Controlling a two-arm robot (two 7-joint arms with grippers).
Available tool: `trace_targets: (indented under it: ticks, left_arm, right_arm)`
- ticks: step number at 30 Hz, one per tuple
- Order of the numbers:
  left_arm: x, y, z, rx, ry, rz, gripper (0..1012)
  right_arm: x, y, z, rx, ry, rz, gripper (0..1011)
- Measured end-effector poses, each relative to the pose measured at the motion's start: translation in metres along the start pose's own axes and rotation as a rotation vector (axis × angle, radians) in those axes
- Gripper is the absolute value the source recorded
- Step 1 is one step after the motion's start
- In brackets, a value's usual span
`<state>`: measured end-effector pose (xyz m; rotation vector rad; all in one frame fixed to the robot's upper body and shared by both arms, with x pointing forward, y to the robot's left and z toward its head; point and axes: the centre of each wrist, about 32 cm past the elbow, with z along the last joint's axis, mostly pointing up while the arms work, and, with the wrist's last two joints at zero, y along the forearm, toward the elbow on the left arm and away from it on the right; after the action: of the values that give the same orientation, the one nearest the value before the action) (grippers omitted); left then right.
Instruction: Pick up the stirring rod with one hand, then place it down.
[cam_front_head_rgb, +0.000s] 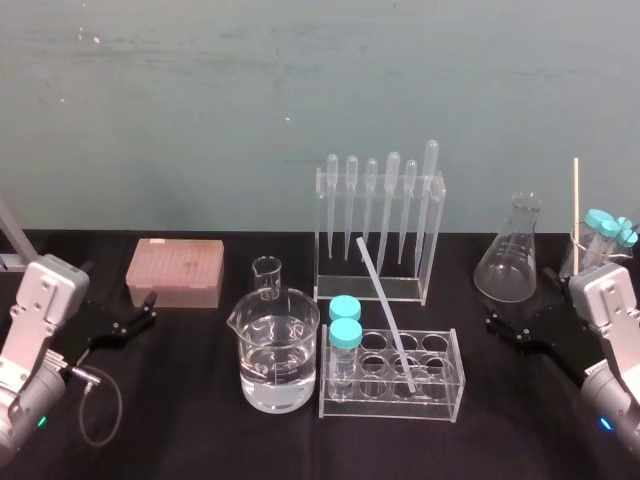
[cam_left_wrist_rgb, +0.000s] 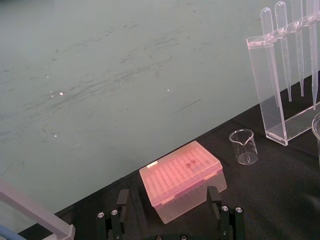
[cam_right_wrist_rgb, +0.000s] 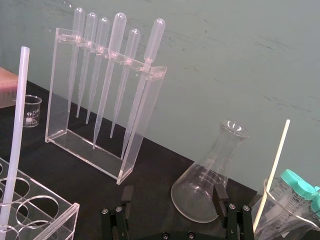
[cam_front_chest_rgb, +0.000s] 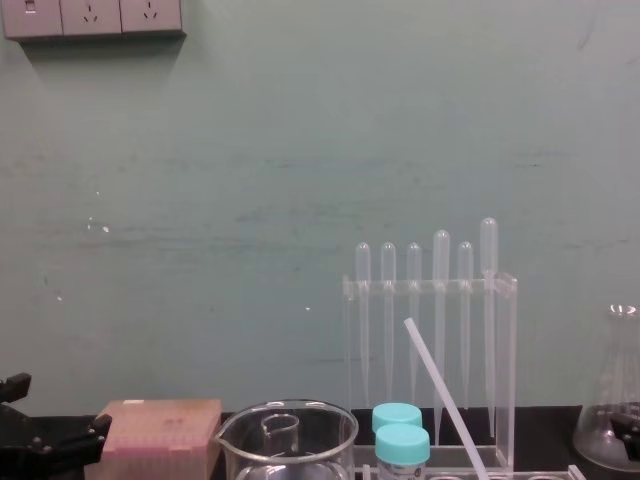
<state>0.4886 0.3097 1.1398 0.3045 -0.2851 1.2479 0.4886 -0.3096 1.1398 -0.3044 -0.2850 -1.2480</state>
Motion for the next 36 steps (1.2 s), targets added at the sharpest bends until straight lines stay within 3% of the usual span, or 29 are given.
trace_targets:
  ticks: [36]
  left_arm:
    - [0.0000, 0.0000, 0.0000, 0.000, 0.000, 0.000, 1000]
  right_arm:
    - [0.0000, 0.0000, 0.0000, 0.000, 0.000, 0.000, 1003]
